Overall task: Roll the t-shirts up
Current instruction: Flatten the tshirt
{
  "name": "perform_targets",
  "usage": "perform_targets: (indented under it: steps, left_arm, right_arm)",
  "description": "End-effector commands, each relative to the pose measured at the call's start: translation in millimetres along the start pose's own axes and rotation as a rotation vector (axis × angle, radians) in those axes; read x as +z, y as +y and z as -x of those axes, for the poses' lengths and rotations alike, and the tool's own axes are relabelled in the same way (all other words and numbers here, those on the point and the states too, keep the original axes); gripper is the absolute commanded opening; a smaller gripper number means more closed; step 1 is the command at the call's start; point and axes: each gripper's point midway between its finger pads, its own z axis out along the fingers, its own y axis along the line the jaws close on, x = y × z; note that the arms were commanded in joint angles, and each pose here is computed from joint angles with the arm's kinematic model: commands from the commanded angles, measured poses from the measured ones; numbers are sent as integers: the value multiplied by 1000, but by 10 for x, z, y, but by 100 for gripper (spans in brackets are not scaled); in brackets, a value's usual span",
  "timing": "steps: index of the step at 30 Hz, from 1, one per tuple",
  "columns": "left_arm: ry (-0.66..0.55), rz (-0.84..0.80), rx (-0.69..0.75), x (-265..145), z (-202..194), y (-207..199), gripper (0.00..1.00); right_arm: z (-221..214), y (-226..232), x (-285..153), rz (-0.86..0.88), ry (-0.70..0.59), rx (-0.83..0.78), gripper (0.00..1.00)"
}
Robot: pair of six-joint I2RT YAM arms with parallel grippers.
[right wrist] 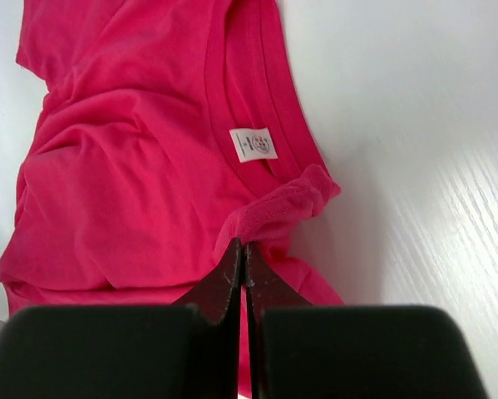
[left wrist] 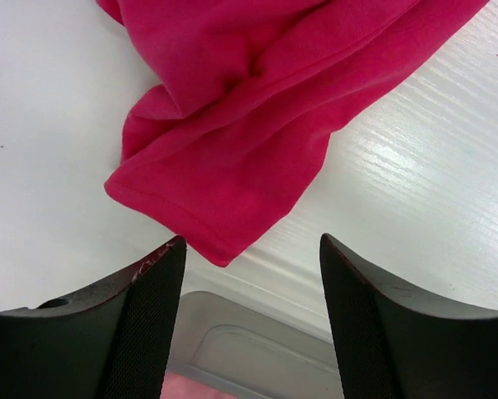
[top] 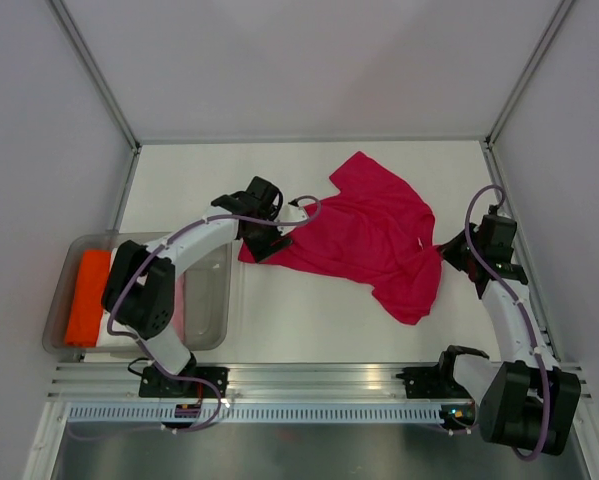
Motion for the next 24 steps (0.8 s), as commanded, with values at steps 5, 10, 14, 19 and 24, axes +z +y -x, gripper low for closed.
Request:
perform_targets:
  steps: [5,10,14,19,24]
  left_arm:
    - [30,188,-58,-36,217,510,67]
    - [53,217,-220,58,276,835,48]
    - [22,163,-286,38,380,981,43]
    - [32,-40,-176,142,290,606,58]
    - [34,-106,-84,235,187,465,67]
  right_arm:
    - [490,103,108,-22,-109,-70,0]
    - [557,74,160,-55,-95,-106,0]
    - [710,74,132,-76,-130,-129,0]
    - [914,35,217,-91,-132,-83,0]
    - [1010,35,444,-95,-101,-71,0]
